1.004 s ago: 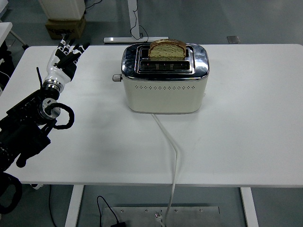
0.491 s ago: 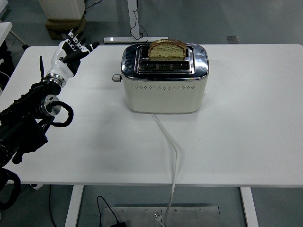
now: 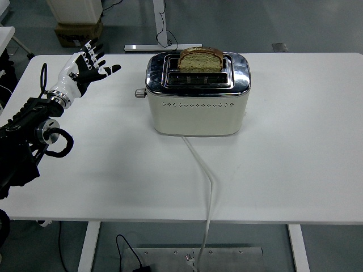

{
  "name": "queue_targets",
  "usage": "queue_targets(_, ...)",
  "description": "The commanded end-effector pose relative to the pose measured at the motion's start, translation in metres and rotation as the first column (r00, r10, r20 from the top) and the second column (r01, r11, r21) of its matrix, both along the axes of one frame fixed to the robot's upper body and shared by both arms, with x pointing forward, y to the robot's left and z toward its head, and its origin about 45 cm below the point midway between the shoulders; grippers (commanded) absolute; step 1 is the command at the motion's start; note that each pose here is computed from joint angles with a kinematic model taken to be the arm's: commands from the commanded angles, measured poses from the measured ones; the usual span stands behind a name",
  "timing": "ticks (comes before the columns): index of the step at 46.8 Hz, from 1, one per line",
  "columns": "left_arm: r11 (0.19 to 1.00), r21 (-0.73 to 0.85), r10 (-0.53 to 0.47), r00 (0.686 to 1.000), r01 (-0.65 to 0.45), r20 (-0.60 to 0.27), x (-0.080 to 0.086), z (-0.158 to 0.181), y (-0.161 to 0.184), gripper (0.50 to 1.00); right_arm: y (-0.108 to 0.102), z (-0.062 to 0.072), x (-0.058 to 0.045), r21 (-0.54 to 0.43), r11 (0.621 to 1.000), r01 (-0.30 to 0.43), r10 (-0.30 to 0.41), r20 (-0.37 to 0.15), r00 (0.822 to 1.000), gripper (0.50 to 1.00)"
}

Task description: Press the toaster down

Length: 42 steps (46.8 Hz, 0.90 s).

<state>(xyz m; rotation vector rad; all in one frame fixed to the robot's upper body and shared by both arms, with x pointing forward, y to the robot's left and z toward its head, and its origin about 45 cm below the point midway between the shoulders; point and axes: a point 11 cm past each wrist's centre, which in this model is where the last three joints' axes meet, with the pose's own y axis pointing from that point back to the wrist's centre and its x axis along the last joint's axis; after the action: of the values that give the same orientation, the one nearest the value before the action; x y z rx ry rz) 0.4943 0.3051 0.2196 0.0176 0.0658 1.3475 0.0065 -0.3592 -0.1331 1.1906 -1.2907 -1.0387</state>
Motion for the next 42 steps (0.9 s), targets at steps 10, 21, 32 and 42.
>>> queue_targets(10, 0.957, 0.22, -0.213, 0.973, 0.189, 0.089, -0.009, 0.023, -0.023, 1.0, 0.0, 0.0, 0.0, 0.0, 1.0, 0.001, -0.001, 0.0, 1.0, 0.998)
queue_targets(21, 0.861, 0.39, -0.386, 0.918, 0.325, 0.087, -0.024, 0.028, -0.047, 1.0, 0.0, 0.0, 0.0, 0.0, 1.0, 0.001, -0.001, 0.0, 1.0, 0.995)
queue_targets(32, 0.785, 0.501, -0.449, 0.891, 0.363, 0.058, -0.033, 0.029, -0.041, 1.0, 0.0, 0.0, 0.0, 0.0, 1.0, -0.001, 0.001, 0.0, 1.0, 0.995)
queue_targets(42, 0.772, 0.535, -0.437, 0.898, 0.343, 0.054, -0.034, 0.036, -0.024, 1.0, 0.0, 0.0, 0.0, 0.0, 1.0, 0.001, -0.001, 0.0, 1.0, 0.998)
